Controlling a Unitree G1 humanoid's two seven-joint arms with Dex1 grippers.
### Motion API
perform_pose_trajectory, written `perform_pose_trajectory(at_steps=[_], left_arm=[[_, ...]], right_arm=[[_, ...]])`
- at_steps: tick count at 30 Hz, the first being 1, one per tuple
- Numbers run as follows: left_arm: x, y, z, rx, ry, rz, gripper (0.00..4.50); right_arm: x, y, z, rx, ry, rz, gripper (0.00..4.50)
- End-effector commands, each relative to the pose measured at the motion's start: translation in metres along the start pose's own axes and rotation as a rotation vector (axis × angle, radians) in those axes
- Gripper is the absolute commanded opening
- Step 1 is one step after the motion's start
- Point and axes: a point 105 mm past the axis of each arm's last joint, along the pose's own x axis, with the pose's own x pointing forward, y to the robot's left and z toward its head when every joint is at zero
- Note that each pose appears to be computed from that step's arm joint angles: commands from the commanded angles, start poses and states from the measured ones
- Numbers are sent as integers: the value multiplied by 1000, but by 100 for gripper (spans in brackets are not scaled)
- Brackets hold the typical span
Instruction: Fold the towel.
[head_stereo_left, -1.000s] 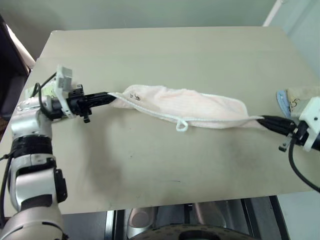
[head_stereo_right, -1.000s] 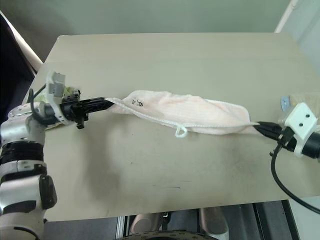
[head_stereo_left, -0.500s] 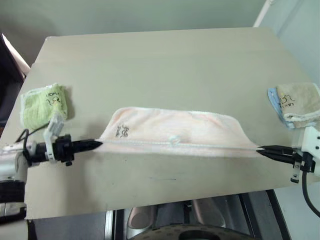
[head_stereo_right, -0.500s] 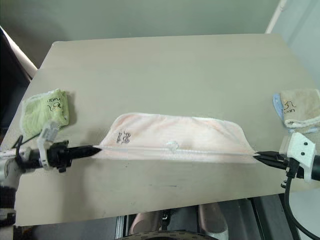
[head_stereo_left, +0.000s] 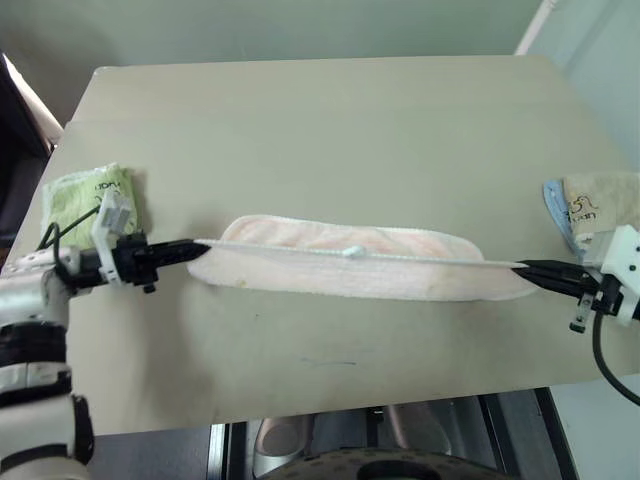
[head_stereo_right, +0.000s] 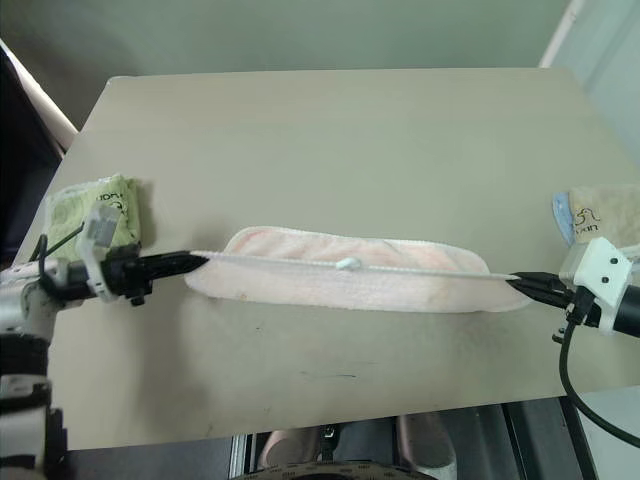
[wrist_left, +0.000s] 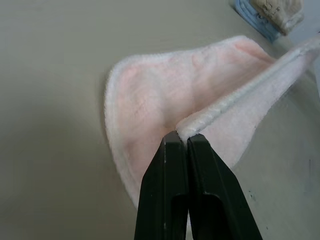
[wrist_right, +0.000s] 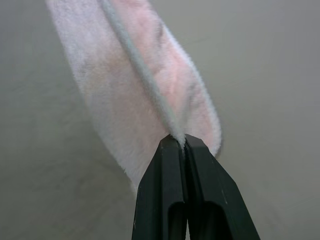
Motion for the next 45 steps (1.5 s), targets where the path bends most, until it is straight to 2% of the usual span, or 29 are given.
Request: perform_pose_trajectory(at_steps=[1, 7, 13, 20, 21, 22, 25, 30, 33, 35, 39, 45], left_arm=[[14, 11, 8, 47, -18, 26, 3], [42, 37, 16, 106, -58, 127, 3], [54, 43, 18, 94, -83, 140, 3], [58, 44, 14, 71, -88, 145, 3], [59, 44, 12, 70, -80, 138, 46], [60, 43, 11, 65, -80, 135, 65], [59, 45, 13, 57, -96, 146, 166], [58, 47, 17, 83, -106, 173, 338], [53, 53, 25, 134, -141, 237, 445], [50, 55, 35, 146, -205, 261, 450], [44, 56, 44, 170, -267, 285, 450], [48, 54, 37, 180, -260, 277, 450]], right_arm=[[5, -8, 0, -18, -12, -60, 0], [21, -19, -7, 0, -52, -121, 0], [30, -22, -20, 50, -50, -137, 0], [43, -34, -15, 56, -97, -174, 0], [45, -36, -15, 55, -101, -179, 0], [47, -38, -14, 52, -112, -186, 22], [55, -46, -10, 48, -144, -198, 95], [58, -51, -9, 18, -147, -210, 263], [52, -62, -2, 35, -178, -272, 368], [45, -63, 0, 57, -184, -279, 434], [36, -62, -5, 136, -134, -275, 434], [28, -63, -13, 332, -63, -244, 434]])
